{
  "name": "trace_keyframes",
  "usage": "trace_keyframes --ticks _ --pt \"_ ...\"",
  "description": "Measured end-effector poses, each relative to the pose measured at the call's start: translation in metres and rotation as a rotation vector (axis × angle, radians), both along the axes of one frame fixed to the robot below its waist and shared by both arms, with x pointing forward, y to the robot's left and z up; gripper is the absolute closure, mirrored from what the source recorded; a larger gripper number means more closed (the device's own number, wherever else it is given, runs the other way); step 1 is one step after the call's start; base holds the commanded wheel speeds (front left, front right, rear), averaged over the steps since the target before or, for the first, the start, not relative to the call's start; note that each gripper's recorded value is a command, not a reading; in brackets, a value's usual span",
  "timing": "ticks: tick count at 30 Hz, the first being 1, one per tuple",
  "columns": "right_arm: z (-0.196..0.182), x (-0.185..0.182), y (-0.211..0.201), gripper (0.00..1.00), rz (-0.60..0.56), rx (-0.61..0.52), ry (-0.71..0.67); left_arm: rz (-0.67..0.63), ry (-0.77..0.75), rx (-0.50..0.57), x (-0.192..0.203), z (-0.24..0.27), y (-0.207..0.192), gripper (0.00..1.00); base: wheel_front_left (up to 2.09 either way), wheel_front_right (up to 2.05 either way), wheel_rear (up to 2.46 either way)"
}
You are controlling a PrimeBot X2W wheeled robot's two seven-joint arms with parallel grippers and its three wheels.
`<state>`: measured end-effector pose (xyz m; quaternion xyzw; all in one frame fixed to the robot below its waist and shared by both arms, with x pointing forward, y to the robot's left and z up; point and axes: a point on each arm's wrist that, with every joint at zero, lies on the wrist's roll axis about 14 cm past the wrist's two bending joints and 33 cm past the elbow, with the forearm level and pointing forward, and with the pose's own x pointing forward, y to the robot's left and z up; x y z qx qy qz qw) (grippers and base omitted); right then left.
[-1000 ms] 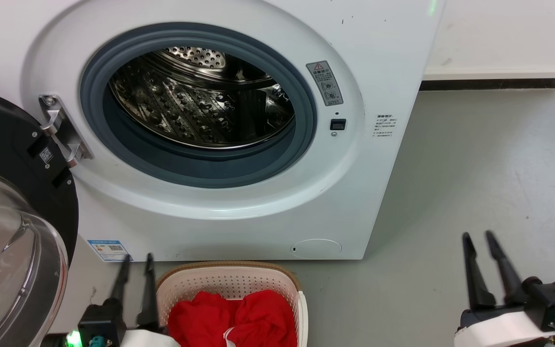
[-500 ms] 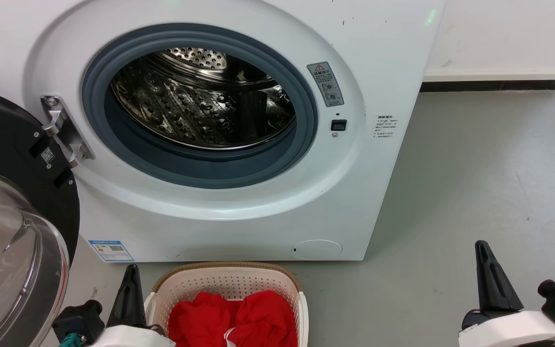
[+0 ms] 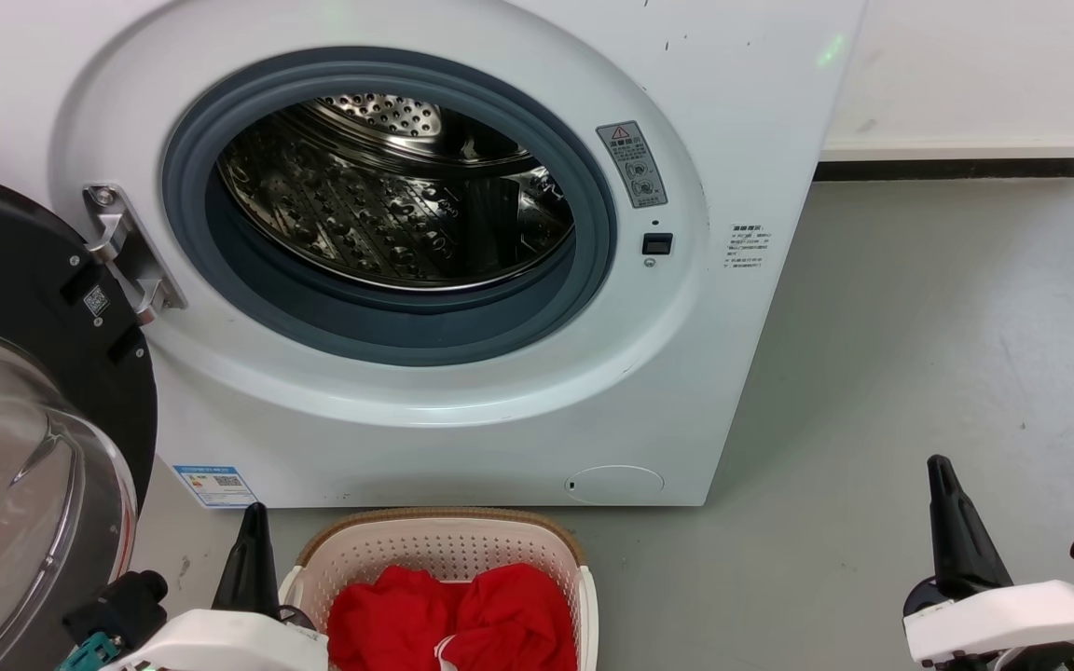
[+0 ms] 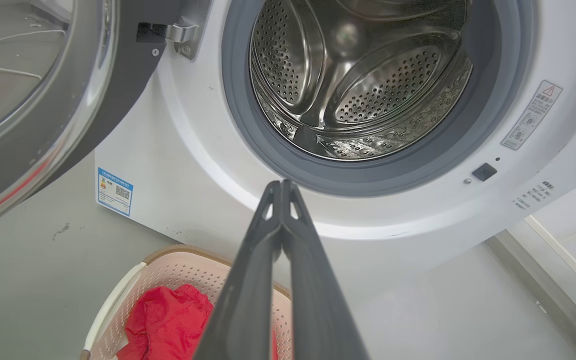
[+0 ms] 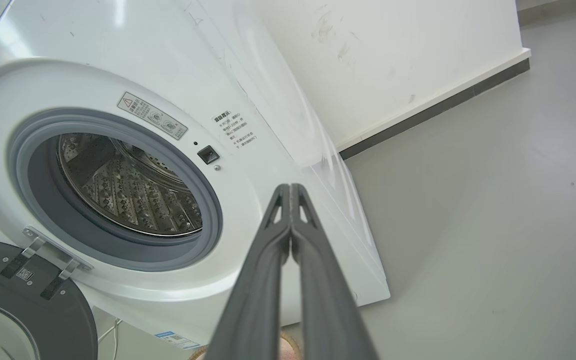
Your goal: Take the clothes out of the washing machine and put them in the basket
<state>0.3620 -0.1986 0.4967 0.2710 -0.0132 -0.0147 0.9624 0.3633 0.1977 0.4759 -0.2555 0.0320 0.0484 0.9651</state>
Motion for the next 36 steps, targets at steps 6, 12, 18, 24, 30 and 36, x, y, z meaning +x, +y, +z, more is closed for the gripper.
trace_keyframes --ticks 6,12,18,24,30,36 --pt "-0.004 0.002 -0.002 1.00 -0.008 0.123 0.018 0.012 0.004 -0.127 0.003 0.000 0.002 1.00 0.00 0.00 0.00" --pt "-0.003 0.004 -0.003 1.00 -0.012 0.211 0.019 0.018 0.007 -0.217 0.004 -0.001 0.003 1.00 0.00 0.00 0.00" --pt "-0.004 0.006 -0.003 1.00 -0.014 0.291 0.025 0.018 0.002 -0.300 0.007 0.001 0.002 1.00 0.00 0.00 0.00" --pt "-0.003 0.009 -0.004 1.00 -0.012 0.365 0.026 0.019 0.003 -0.377 0.008 0.001 0.002 1.00 0.00 0.00 0.00" --pt "-0.004 0.009 -0.004 1.00 -0.014 0.437 0.031 0.020 -0.007 -0.452 0.011 0.003 0.002 1.00 0.00 0.00 0.00" --pt "-0.002 0.013 -0.004 1.00 -0.010 0.505 0.027 0.020 -0.008 -0.523 0.012 0.004 0.002 1.00 0.00 0.00 0.00"
